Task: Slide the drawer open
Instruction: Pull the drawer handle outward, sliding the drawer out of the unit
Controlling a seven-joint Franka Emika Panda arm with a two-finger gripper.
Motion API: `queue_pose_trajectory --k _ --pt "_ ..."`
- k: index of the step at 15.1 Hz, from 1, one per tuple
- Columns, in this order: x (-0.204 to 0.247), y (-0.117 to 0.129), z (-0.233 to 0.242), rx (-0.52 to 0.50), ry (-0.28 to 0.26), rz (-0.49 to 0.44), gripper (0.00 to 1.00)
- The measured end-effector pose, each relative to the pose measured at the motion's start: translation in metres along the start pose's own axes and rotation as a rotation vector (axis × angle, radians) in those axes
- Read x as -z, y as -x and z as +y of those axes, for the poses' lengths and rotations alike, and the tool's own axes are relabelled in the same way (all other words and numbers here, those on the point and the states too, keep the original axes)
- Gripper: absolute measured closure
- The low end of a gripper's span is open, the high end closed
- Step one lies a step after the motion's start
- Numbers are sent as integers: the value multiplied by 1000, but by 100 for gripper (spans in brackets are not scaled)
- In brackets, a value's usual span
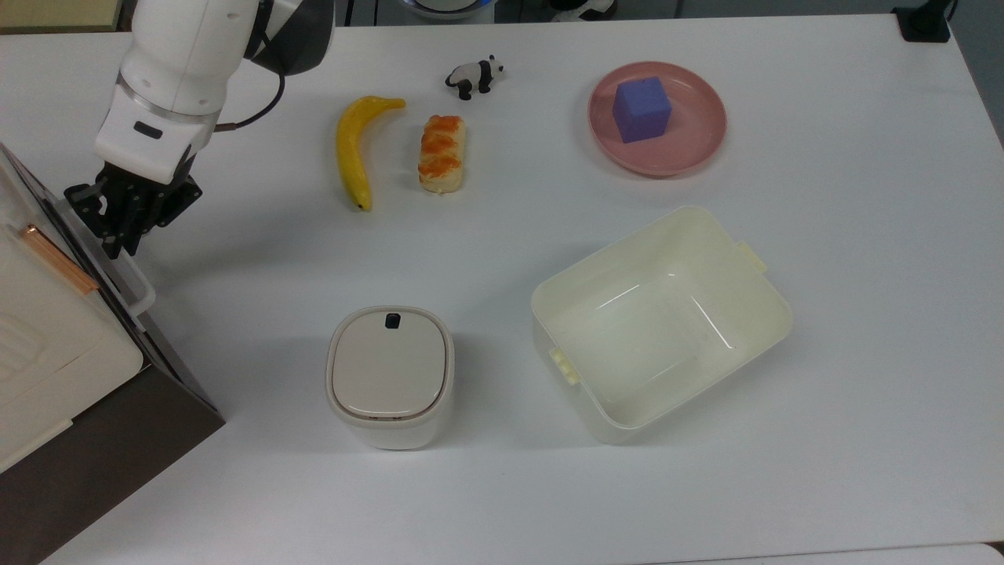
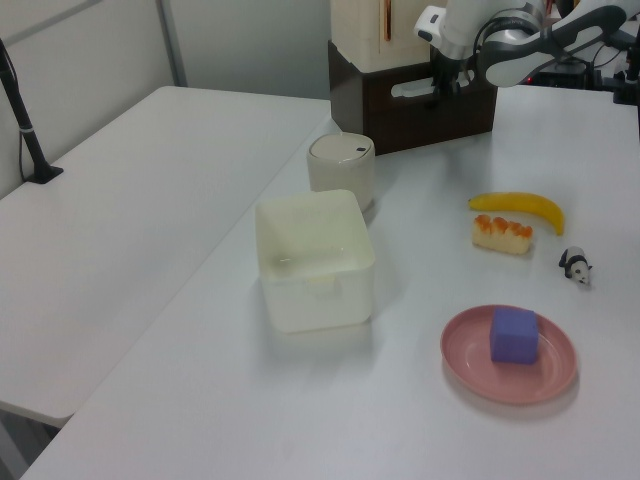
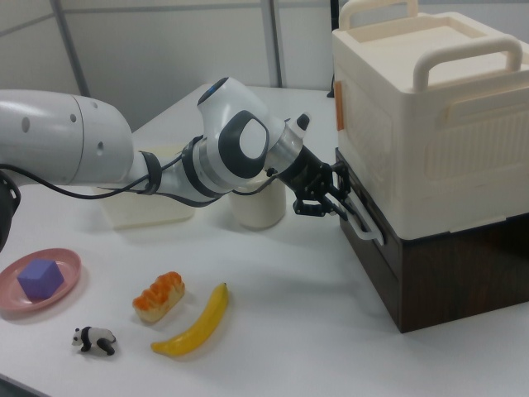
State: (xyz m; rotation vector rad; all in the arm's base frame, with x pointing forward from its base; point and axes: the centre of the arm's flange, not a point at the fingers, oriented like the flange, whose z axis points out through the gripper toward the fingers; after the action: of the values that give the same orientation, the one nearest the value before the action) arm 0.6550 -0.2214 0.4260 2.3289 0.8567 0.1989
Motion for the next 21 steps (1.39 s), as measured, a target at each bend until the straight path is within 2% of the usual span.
queue_pose_trajectory --k 16,21 --pt "2 4 -4 23 10 14 86" --pt "12 6 -16 36 -1 19 86"
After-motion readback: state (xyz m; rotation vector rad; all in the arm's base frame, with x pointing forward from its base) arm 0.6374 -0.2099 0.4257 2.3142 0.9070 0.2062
